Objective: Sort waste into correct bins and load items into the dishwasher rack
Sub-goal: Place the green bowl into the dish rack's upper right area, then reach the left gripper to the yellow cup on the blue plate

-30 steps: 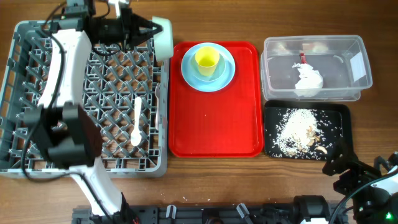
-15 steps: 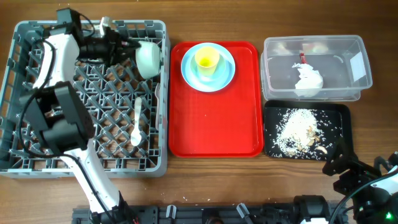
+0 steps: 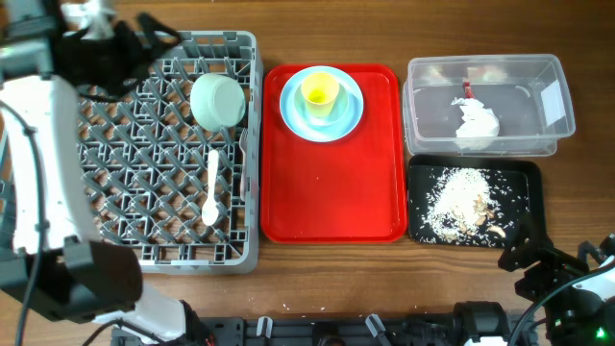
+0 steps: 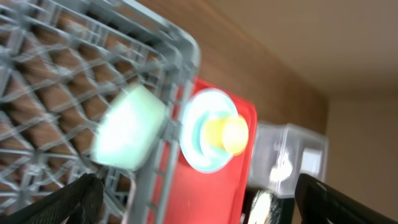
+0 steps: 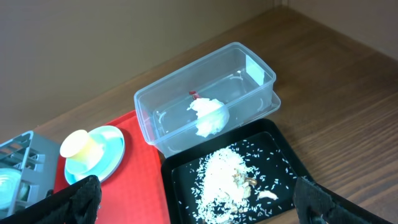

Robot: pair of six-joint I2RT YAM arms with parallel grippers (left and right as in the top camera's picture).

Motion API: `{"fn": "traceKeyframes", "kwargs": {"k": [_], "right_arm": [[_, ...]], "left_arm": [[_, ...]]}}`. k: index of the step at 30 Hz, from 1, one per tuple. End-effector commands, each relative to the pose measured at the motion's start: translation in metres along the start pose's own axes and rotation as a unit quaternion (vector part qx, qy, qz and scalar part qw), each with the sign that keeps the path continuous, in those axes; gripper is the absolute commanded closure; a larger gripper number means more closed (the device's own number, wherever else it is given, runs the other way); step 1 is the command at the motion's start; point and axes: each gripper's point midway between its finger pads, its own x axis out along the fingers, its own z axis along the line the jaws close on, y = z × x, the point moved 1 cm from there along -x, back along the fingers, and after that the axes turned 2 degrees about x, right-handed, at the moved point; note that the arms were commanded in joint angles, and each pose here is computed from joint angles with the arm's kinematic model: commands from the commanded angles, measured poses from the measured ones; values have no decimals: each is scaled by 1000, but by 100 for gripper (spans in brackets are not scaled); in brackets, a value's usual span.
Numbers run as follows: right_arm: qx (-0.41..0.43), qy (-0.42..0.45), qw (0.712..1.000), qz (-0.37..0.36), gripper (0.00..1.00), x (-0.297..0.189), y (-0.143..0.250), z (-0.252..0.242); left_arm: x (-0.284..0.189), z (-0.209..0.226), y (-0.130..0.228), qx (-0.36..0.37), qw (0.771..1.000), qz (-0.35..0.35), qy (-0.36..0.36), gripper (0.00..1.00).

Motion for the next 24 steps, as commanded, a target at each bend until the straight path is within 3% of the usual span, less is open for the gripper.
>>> {"fn": "traceKeyframes", "kwargs": {"k": [1, 2, 6, 11, 16, 19, 21, 24], "right_arm": [[5, -3, 1000, -2, 0, -2, 0, 0], [4, -3, 1000, -2, 0, -2, 0, 0], [4, -3, 1000, -2, 0, -2, 1, 0], [4, -3, 1000, -2, 0, -2, 1, 0], [5, -3, 1000, -2, 0, -2, 0, 0], [5, -3, 1000, -2, 0, -2, 1, 0], [4, -3, 1000, -2, 0, -2, 0, 0], [5, -3, 1000, -2, 0, -2, 1, 0]], "left_arm": [[50, -27, 43, 86, 993, 66, -46, 73], [66, -24, 53, 97, 989, 81, -73, 96], [116, 4, 76, 129, 966, 105, -199, 96], [113, 58, 45, 123, 927, 46, -352, 96], [94, 92, 11, 80, 928, 6, -365, 96], [72, 90, -2, 68, 929, -14, -365, 96], [59, 68, -7, 78, 935, -34, -344, 96], [48, -17, -4, 128, 960, -75, -236, 87]]}}
